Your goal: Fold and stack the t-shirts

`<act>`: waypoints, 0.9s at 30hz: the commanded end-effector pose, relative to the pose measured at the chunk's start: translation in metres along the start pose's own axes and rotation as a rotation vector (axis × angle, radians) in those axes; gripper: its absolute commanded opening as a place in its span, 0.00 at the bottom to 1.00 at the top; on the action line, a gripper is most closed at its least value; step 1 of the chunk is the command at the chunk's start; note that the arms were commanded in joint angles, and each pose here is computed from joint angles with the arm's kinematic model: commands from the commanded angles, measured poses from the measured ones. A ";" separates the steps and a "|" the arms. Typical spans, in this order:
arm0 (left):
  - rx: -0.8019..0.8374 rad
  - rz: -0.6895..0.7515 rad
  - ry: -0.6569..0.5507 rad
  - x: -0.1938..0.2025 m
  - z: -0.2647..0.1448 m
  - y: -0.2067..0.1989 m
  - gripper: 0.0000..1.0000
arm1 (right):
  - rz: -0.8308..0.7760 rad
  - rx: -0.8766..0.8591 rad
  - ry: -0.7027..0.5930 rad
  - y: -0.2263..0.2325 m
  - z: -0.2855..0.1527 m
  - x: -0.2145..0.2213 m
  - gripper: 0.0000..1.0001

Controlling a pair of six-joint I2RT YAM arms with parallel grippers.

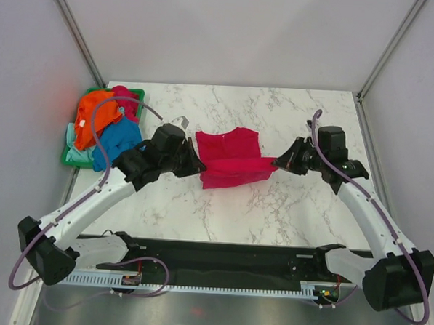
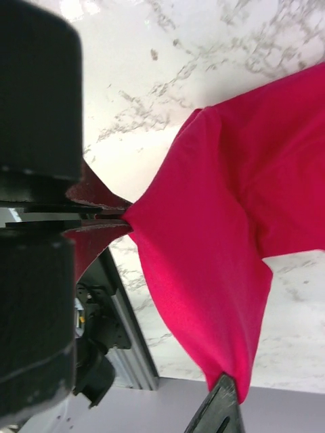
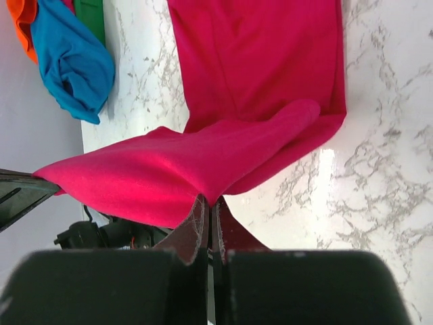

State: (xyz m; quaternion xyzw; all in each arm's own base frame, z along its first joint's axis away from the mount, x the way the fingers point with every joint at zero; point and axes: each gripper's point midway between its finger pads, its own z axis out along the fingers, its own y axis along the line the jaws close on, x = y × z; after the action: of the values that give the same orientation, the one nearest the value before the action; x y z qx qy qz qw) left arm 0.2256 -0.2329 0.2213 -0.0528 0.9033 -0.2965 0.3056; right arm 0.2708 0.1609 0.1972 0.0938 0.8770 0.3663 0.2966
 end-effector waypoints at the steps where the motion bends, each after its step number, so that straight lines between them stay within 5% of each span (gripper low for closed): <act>1: -0.088 0.030 -0.018 -0.023 0.007 0.014 0.02 | -0.036 0.057 -0.043 0.001 0.007 -0.030 0.00; 14: -0.132 -0.076 0.068 -0.086 0.068 0.051 0.02 | -0.044 0.126 0.013 -0.013 0.087 -0.090 0.00; 22: -0.167 -0.241 0.227 -0.131 0.183 0.119 0.07 | 0.031 0.122 0.062 -0.041 0.196 -0.152 0.02; 23: -0.127 -0.289 0.287 -0.127 0.197 0.123 0.22 | 0.035 0.111 0.068 -0.041 0.207 -0.159 0.40; 24: -0.075 -0.293 0.257 -0.154 0.205 0.118 0.34 | 0.042 0.116 0.079 -0.046 0.227 -0.172 0.62; 25: -0.108 -0.363 0.381 -0.127 0.230 0.141 0.45 | 0.041 0.130 0.075 -0.048 0.234 -0.181 0.88; 27: -0.095 -0.353 0.329 -0.163 0.238 0.138 0.48 | 0.027 0.111 0.041 -0.045 0.247 -0.204 0.98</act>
State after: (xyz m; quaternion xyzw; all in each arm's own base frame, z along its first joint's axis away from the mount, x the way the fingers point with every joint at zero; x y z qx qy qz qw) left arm 0.4975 -0.1916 0.0706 -0.1808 0.9356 -0.2696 0.1386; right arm 0.5587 0.2003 0.1023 0.1120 0.9070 0.3206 0.2490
